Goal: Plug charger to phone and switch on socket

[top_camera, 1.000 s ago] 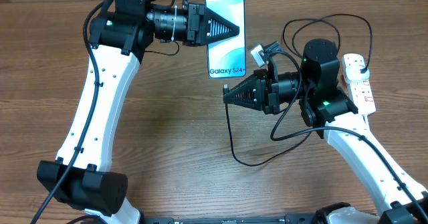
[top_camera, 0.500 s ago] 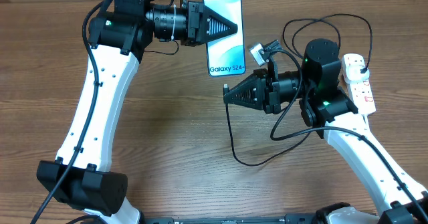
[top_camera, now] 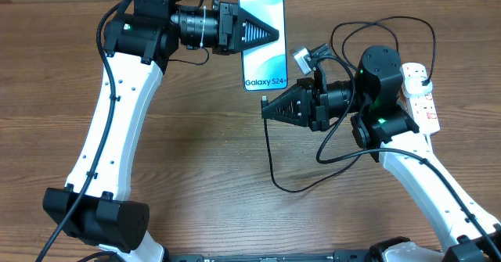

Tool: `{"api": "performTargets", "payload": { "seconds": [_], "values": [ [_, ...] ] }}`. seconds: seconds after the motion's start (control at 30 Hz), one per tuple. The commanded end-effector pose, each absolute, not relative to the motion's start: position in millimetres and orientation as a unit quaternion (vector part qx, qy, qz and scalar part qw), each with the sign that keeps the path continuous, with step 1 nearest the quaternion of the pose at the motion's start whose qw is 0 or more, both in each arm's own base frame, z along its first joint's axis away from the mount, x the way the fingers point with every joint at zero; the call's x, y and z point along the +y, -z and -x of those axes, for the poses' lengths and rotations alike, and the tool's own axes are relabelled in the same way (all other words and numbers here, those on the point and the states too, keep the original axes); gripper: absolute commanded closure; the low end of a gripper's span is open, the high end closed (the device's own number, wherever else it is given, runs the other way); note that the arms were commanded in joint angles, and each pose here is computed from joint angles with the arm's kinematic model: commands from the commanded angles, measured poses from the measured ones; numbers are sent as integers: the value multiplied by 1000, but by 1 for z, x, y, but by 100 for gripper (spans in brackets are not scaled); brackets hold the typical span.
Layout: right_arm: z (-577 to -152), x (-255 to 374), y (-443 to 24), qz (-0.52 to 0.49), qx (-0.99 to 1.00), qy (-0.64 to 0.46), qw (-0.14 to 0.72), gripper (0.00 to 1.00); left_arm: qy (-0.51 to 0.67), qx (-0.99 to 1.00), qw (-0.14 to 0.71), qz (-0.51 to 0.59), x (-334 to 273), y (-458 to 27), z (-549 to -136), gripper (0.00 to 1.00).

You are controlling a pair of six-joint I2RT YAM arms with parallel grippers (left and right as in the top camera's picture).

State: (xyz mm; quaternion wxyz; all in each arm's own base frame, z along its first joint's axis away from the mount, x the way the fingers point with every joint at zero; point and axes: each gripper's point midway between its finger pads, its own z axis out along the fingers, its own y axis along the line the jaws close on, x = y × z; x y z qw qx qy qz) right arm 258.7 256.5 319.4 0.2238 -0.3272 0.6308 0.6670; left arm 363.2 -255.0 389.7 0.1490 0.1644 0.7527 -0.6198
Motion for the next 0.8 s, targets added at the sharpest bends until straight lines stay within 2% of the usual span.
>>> {"api": "performTargets", "payload": {
  "seconds": [0.0, 0.77],
  "values": [
    [-259, 256, -326, 333, 626, -666, 230, 96, 634, 731, 159, -199, -255, -407, -351, 96],
    [-262, 256, -333, 325, 626, -668, 237, 96, 641, 718, 167, -216, -251, -412, -349, 96]
  ]
}}
